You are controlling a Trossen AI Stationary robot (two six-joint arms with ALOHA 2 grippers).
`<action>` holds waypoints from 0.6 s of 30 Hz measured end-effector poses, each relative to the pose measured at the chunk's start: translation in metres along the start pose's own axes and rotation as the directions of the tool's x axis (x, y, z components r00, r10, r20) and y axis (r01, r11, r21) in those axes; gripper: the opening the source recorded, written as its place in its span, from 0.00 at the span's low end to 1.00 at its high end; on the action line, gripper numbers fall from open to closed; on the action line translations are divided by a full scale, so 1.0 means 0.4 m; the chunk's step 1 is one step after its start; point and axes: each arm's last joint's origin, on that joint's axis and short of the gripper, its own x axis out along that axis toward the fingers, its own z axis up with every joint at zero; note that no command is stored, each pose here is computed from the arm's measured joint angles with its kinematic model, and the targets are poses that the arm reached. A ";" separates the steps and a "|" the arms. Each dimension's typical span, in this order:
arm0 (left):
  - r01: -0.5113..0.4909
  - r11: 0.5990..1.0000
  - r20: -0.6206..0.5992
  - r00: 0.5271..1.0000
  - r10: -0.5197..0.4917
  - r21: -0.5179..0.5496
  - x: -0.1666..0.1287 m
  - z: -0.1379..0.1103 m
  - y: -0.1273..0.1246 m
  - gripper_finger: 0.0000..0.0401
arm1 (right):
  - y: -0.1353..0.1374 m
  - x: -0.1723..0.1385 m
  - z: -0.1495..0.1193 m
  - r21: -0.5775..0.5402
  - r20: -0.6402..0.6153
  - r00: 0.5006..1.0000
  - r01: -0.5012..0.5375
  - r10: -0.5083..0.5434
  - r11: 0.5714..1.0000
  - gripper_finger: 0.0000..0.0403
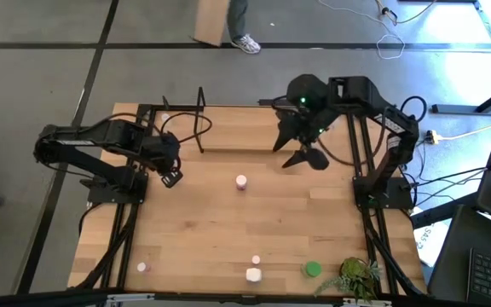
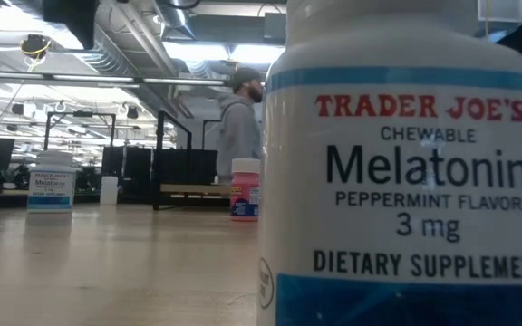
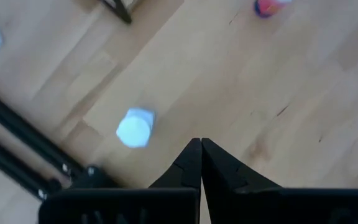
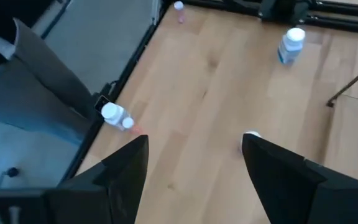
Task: Pick and place medicine bottles onto shelf by color
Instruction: Put the white and pink pill bottle on the shelf
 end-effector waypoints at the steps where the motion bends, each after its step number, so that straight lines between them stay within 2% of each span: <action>1: -0.004 1.000 -0.015 1.000 0.004 -0.006 0.000 -0.003 0.002 0.00 | 0.007 0.005 0.004 -0.011 0.001 1.000 -0.003 0.003 1.000 0.65; 5: 0.010 1.000 -0.037 0.999 -0.010 -0.001 -0.003 -0.007 0.004 0.00 | 0.029 0.003 0.015 -0.006 0.041 0.998 -0.039 0.040 0.999 0.65; 10: 0.014 1.000 -0.042 0.999 -0.014 0.002 -0.002 -0.007 0.003 0.00 | 0.041 0.004 0.016 0.059 0.012 0.999 0.052 -0.053 0.997 0.65; 18: 0.031 0.998 -0.049 0.998 -0.029 0.046 -0.005 -0.020 -0.010 0.00 | 0.042 0.112 0.011 0.091 0.029 0.998 0.057 -0.060 0.994 0.65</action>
